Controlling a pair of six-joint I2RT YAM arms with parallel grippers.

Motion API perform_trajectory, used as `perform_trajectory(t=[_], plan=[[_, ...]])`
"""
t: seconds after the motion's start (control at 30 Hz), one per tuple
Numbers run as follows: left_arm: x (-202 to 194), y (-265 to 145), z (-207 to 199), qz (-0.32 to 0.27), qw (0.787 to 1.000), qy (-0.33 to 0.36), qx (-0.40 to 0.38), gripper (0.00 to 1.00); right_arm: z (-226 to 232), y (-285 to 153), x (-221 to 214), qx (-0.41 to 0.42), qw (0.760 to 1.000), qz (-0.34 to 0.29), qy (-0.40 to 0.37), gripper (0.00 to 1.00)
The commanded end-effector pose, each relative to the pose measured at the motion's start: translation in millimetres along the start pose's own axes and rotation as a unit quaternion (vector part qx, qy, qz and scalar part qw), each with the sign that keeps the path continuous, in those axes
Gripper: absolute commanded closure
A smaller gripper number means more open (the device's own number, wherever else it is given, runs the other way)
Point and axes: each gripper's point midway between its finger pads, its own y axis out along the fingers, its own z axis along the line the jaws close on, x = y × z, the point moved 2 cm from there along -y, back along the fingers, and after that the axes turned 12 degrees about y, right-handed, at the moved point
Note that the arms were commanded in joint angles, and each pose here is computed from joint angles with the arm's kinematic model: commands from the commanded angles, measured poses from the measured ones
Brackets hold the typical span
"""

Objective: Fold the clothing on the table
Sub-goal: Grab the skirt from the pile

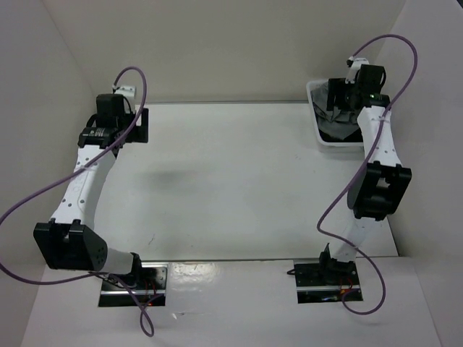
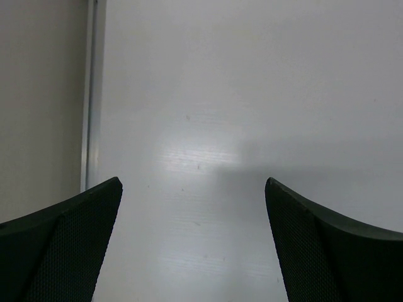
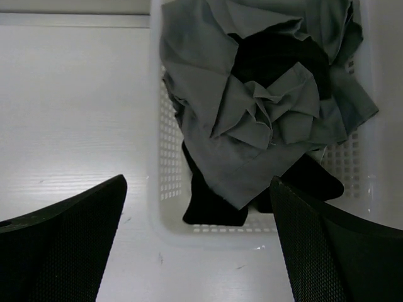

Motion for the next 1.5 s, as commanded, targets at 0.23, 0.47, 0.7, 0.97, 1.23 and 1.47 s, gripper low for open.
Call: perform_trajectory(t=[0.23, 0.47, 0.7, 0.97, 1.23, 1.47], plan=[[-70, -35, 14, 0.033, 0.999, -0.033, -0.004, 0.0, -35, 101, -20, -0.048, 0.998, 0.03, 0.0, 0.02], [-92, -70, 27, 0.031, 0.998, -0.049, -0.009, 0.0, -46, 116, -12, -0.063, 0.998, 0.023, -0.003, 0.02], [-112, -88, 30, 0.023, 0.997, -0.067, -0.007, 0.0, -57, 126, -24, -0.073, 0.997, 0.038, -0.01, 0.02], [-112, -87, 29, 0.022, 0.997, -0.071, -0.013, 0.0, -60, 139, -50, -0.073, 0.995, 0.067, -0.012, 0.02], [-109, -84, 26, 0.02, 0.997, -0.074, -0.029, 0.0, -58, 156, -63, -0.057, 0.995, 0.083, -0.014, 0.7], [-113, -83, 26, 0.024, 0.997, -0.073, -0.032, 0.0, -58, 124, -21, -0.048, 0.998, 0.041, -0.012, 1.0]])
